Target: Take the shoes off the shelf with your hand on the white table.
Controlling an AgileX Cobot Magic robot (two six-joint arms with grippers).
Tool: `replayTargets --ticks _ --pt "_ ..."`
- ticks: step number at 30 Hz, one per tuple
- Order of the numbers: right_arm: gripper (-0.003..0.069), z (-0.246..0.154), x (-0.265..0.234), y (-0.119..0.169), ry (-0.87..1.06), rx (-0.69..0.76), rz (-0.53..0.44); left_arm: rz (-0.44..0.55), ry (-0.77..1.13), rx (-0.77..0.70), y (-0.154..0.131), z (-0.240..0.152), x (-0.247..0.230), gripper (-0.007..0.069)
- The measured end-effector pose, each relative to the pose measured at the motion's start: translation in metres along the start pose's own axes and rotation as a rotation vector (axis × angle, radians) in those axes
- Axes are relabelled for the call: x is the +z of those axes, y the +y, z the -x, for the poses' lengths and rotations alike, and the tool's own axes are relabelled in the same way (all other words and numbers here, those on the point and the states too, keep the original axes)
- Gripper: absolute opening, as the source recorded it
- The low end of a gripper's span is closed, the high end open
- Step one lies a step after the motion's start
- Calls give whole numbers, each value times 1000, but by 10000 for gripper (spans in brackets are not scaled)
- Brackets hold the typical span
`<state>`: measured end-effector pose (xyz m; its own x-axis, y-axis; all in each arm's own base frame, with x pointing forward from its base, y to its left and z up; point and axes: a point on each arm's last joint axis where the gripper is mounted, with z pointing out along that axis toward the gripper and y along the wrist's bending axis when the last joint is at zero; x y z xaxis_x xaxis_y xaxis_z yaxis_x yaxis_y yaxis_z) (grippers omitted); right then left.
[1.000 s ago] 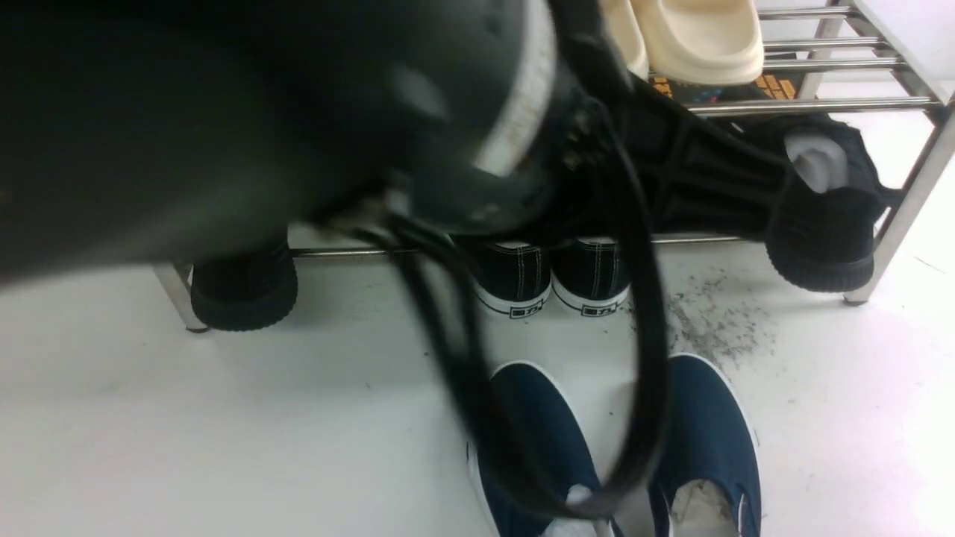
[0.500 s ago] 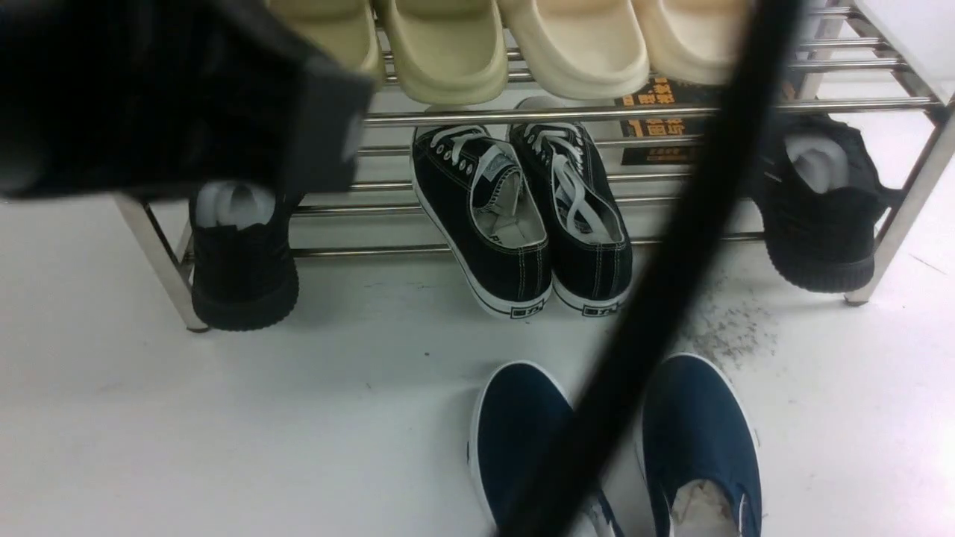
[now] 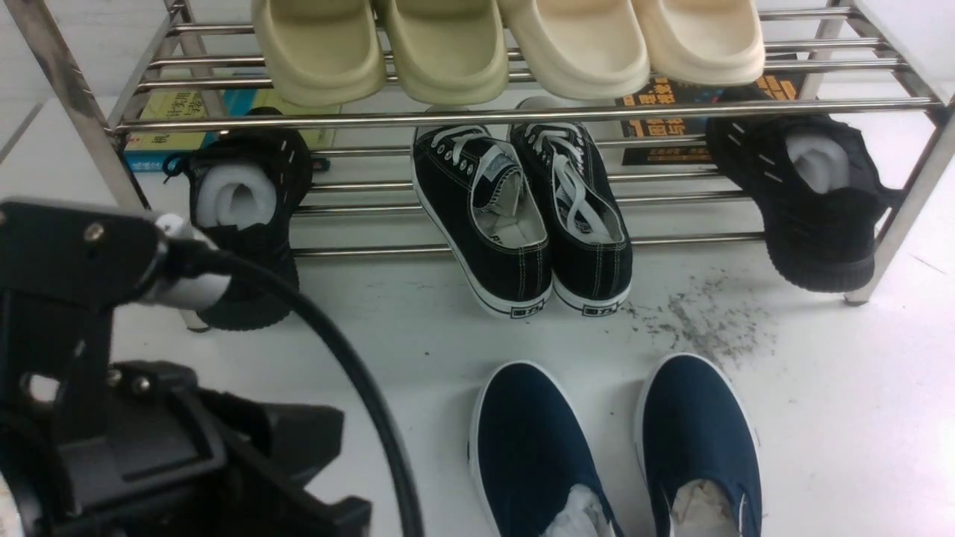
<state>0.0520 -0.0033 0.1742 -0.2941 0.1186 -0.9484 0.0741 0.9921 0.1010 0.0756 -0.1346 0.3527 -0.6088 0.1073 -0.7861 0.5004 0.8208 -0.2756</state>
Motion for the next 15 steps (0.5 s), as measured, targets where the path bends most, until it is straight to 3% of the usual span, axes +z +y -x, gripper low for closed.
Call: replayTargets --ticks 15 --pt "58 0 0 0 0 -1 0 -32 -91 39 -4 6 5 27"
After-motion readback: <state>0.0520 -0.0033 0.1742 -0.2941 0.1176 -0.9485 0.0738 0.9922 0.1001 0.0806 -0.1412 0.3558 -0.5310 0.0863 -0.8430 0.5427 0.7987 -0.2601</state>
